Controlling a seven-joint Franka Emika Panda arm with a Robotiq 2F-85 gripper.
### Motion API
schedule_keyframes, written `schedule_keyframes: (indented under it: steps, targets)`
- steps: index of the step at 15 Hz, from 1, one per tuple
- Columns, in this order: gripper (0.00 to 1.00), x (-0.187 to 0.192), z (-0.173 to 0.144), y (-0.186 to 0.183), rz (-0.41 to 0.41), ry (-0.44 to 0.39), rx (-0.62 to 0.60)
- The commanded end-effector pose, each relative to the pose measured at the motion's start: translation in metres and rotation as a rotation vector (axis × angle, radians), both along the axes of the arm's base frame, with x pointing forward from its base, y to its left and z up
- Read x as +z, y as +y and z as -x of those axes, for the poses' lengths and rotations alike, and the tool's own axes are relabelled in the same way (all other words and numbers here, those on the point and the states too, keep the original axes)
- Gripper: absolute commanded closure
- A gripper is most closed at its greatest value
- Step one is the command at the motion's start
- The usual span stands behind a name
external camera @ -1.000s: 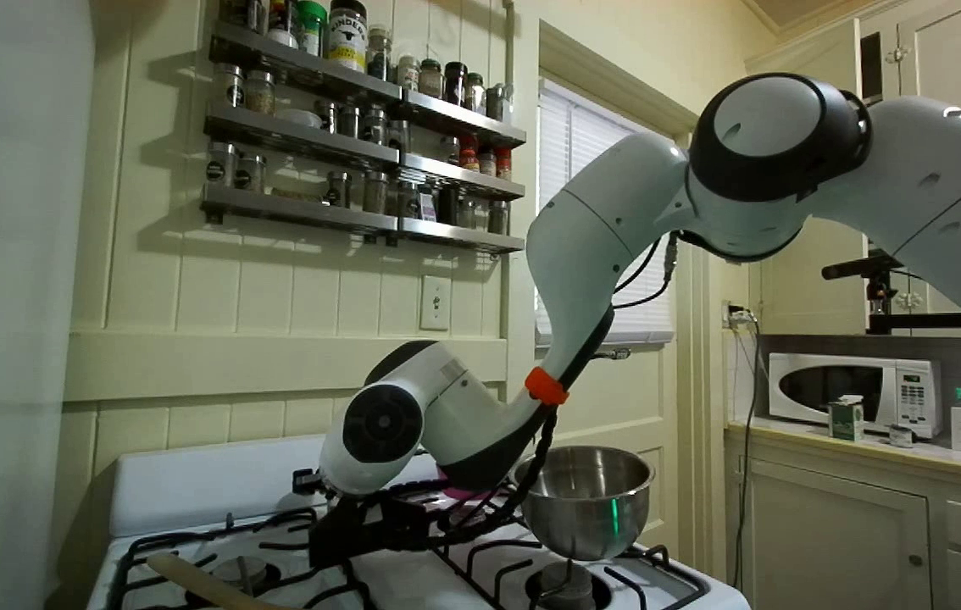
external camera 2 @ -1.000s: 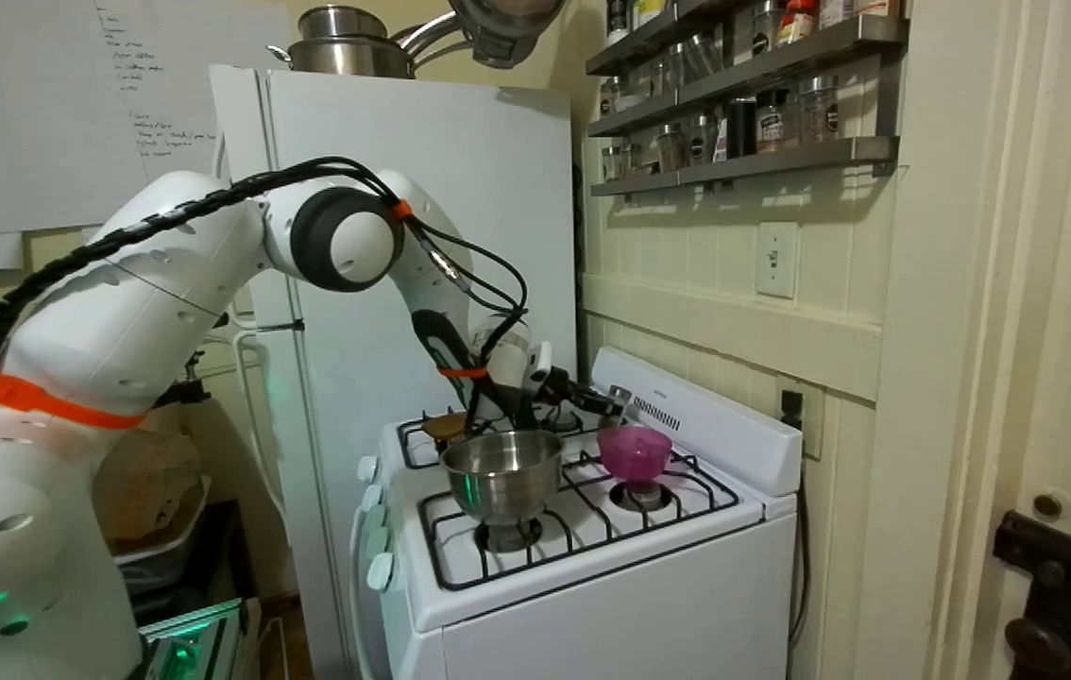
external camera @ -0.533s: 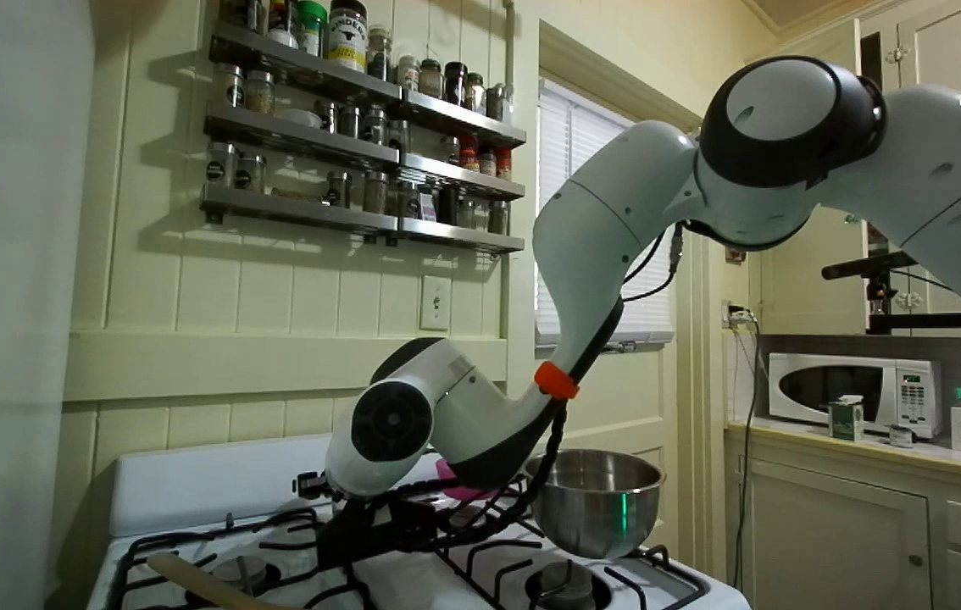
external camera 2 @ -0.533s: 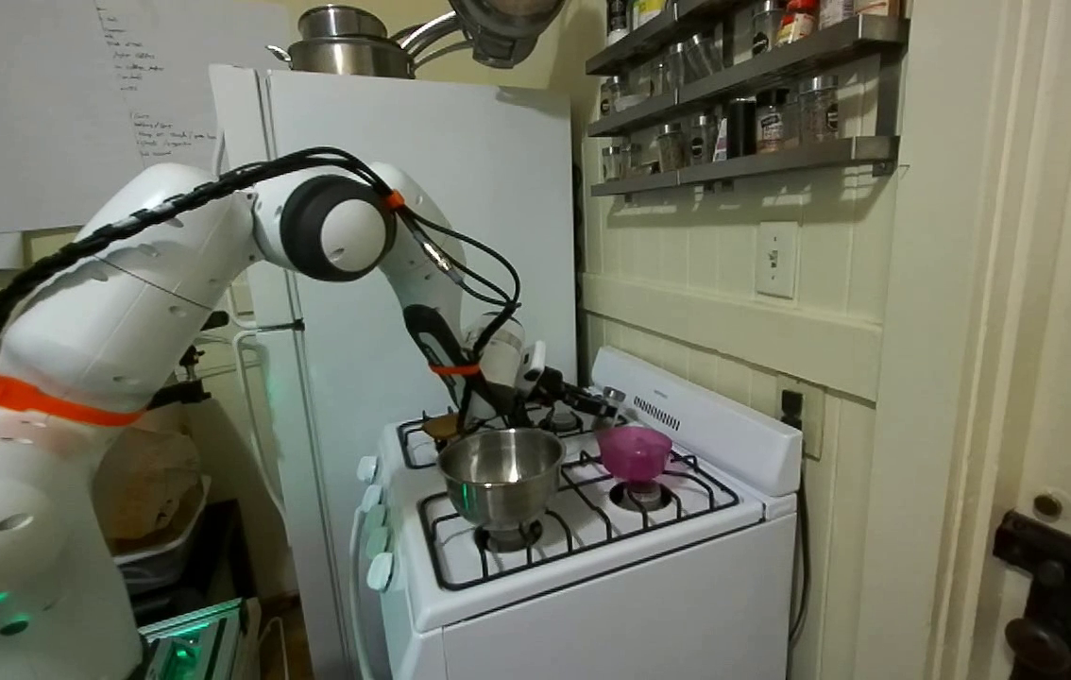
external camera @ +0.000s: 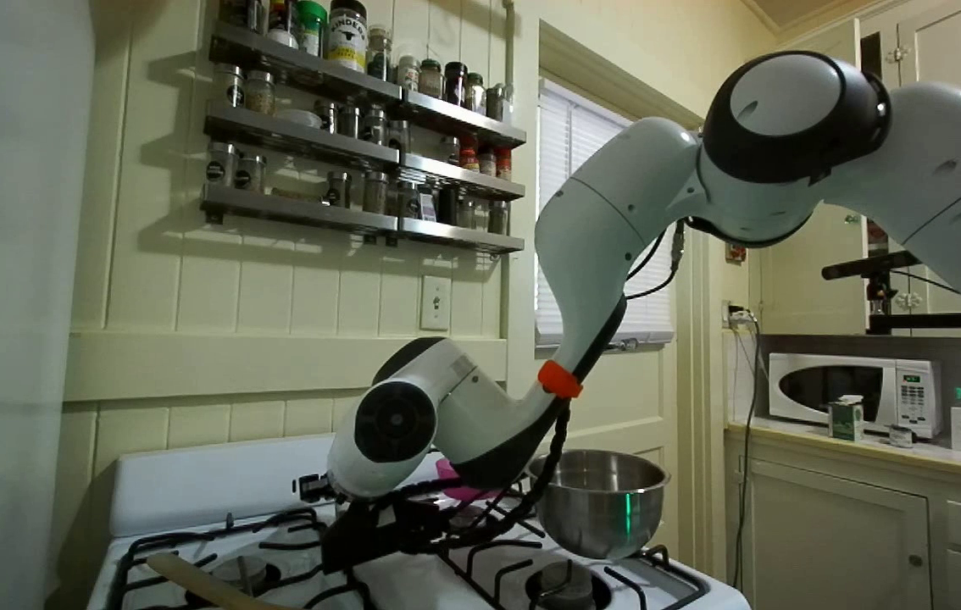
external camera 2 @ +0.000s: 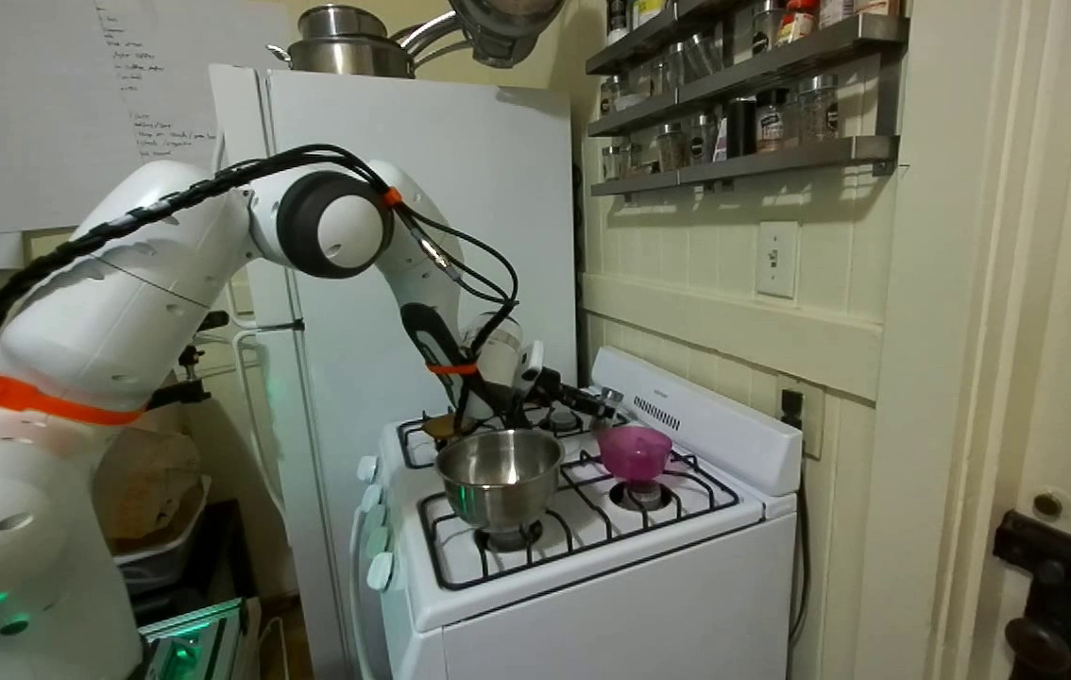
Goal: Put the spice bottle on the stove
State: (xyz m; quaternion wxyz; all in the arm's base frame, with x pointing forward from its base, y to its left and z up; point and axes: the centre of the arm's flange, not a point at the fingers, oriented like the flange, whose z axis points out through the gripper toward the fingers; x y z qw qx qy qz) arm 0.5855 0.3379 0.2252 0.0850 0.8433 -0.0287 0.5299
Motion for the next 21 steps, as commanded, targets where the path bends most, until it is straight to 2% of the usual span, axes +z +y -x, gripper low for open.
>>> schedule_keyframes:
  steps: [1, 5, 13, 15, 18, 21]
  targets:
    - [0.19, -0.006, 0.01, -0.004, 0.01, 0.042, 0.005]
    - [0.01, -0.007, 0.009, -0.004, 0.02, 0.047, 0.008]
    - [0.0, 0.013, -0.001, 0.001, 0.038, 0.022, 0.032]
    - [0.0, 0.045, -0.008, 0.005, 0.005, 0.01, 0.045]
    - [0.0, 0.116, -0.008, 0.012, -0.064, 0.02, 0.096]
    - [0.0, 0.19, 0.009, 0.022, -0.164, 0.102, 0.222]
